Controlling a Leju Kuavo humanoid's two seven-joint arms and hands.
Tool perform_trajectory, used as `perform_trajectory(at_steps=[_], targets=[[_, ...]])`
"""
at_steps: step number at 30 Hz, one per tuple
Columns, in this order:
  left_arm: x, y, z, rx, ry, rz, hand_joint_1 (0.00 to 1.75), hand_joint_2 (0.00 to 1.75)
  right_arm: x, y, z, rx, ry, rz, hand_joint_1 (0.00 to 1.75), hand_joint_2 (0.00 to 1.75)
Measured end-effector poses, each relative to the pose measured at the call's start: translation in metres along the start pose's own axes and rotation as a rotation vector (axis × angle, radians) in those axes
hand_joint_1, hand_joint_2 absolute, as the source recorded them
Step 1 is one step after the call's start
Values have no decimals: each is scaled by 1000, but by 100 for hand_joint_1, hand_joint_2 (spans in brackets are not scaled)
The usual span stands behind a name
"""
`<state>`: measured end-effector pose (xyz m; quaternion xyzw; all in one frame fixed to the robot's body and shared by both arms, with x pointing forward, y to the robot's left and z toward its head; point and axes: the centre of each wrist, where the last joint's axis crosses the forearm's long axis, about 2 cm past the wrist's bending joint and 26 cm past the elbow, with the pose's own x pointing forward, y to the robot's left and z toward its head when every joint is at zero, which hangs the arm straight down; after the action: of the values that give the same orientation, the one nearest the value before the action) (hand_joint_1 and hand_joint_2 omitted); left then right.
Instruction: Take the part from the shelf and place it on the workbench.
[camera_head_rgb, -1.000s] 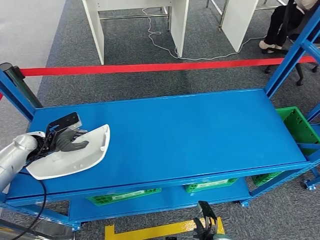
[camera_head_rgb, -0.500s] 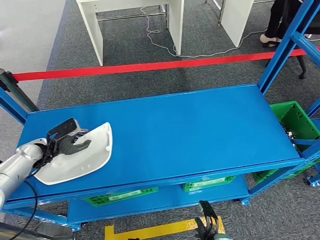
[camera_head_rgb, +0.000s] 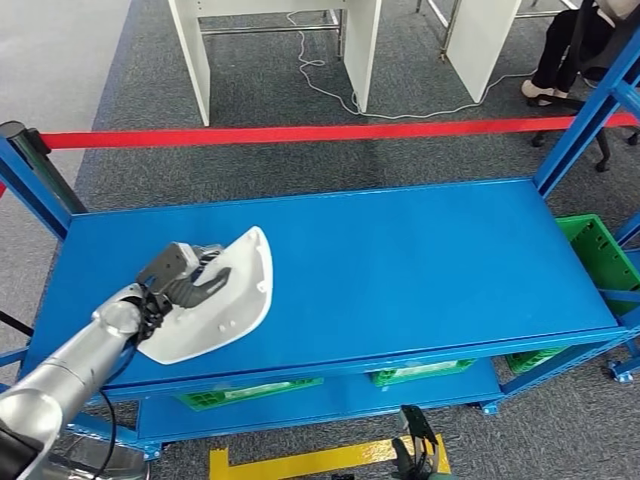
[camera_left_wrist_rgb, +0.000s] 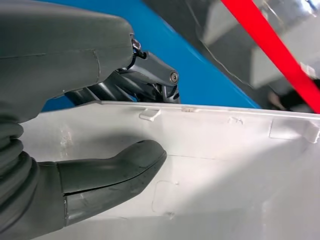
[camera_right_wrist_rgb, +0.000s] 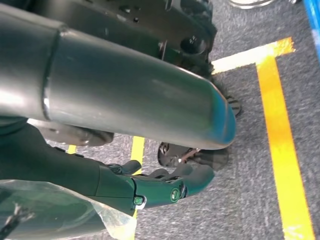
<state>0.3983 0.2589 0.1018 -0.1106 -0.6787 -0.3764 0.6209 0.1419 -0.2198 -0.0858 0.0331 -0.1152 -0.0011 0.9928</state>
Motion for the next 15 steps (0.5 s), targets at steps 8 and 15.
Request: perform_trajectory(at_steps=[8,15], targets=[[51,-85,-31,-113,-223,195,175,175,-10,-4,-1,-10,6,-24,0,0],[98,-153,-44,-140,-357,550,175,175,-20,-7,-1,-26,14,-55,0,0]])
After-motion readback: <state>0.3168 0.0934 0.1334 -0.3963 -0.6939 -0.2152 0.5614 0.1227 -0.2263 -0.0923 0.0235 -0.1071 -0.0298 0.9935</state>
